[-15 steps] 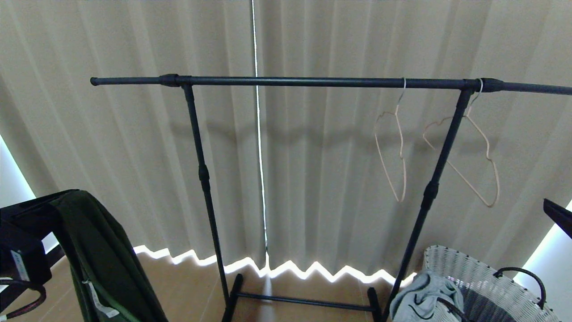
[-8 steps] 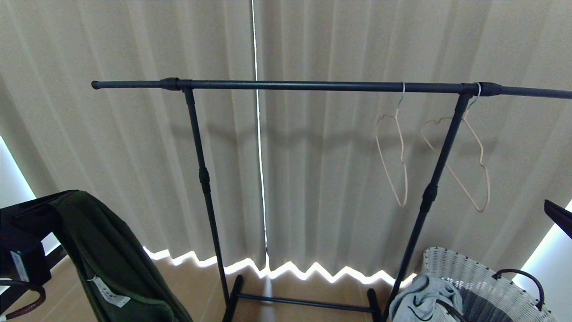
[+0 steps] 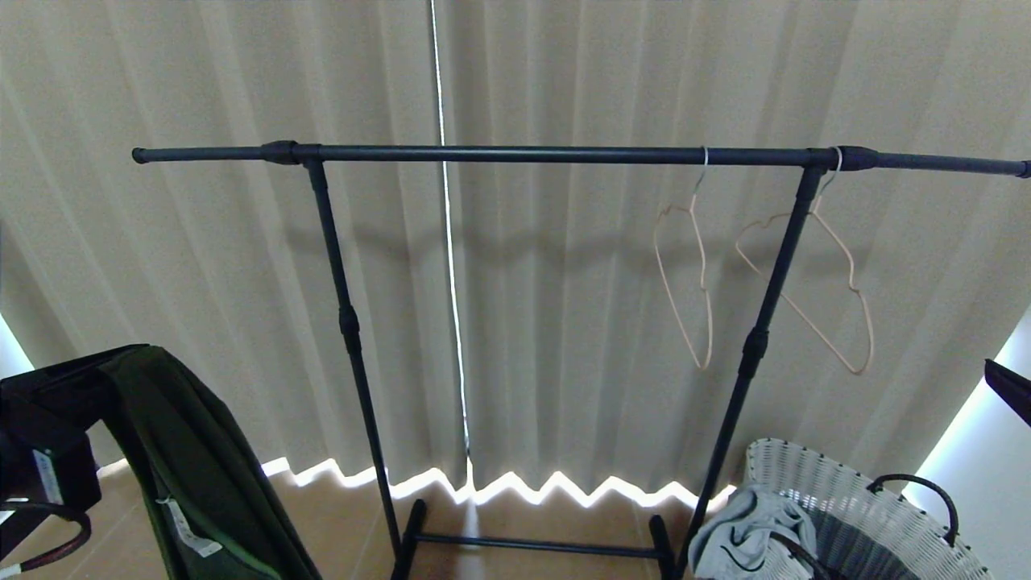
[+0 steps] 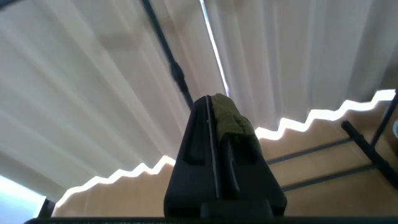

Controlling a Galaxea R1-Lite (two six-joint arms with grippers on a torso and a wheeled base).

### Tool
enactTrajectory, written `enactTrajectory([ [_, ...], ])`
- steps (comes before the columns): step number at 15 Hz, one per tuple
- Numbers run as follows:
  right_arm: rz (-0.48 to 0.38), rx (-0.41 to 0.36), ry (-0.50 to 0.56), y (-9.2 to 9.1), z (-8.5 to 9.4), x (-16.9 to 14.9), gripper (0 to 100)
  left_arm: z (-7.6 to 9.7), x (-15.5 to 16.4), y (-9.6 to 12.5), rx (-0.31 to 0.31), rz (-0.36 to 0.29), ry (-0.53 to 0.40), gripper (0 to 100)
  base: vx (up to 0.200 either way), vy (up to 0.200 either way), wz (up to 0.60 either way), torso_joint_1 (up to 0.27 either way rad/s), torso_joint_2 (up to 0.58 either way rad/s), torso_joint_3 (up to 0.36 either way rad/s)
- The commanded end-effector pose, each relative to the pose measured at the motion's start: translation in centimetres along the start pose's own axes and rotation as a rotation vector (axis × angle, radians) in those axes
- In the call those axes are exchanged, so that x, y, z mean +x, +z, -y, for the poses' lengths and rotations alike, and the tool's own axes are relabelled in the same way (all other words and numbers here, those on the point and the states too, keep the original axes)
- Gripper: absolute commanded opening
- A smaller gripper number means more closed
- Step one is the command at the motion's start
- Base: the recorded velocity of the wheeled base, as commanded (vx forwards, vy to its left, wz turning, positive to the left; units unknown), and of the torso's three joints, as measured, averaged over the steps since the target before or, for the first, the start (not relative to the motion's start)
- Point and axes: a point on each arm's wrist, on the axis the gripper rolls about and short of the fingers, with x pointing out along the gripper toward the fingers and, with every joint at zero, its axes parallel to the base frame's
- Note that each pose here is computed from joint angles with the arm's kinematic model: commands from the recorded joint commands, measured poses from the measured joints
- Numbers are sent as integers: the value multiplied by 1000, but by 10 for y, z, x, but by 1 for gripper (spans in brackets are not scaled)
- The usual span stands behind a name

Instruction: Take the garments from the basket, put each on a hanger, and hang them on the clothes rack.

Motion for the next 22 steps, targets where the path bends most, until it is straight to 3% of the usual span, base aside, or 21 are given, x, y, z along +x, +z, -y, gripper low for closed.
enactTrajectory([
  [1, 2, 0, 4, 1, 0, 0, 100, 0, 0, 0, 12, 4, 1, 0, 0, 0, 0, 0, 0, 0],
  [7, 11, 7, 12, 6, 1, 3, 100, 0, 1, 2, 7, 17, 5, 0, 0, 0, 0, 0, 0, 0],
  [13, -26, 76, 21, 11, 1, 17, 100, 2, 2, 0, 10, 16, -32, 0, 200, 0, 0, 2, -2, 2],
  [16, -142, 116, -64, 8, 13, 46, 100, 3, 2, -3, 11, 10, -42, 0, 200, 0, 0, 6, -2, -2],
  [19, -240, 237, -58, 10, 14, 73, 100, 5, 1, -9, 13, 13, -68, 0, 0, 0, 0, 0, 0, 0],
  [22, -325, 280, -44, 11, 13, 105, 100, 7, 0, -16, 13, 44, -64, 0, 0, 0, 0, 0, 0, 0],
])
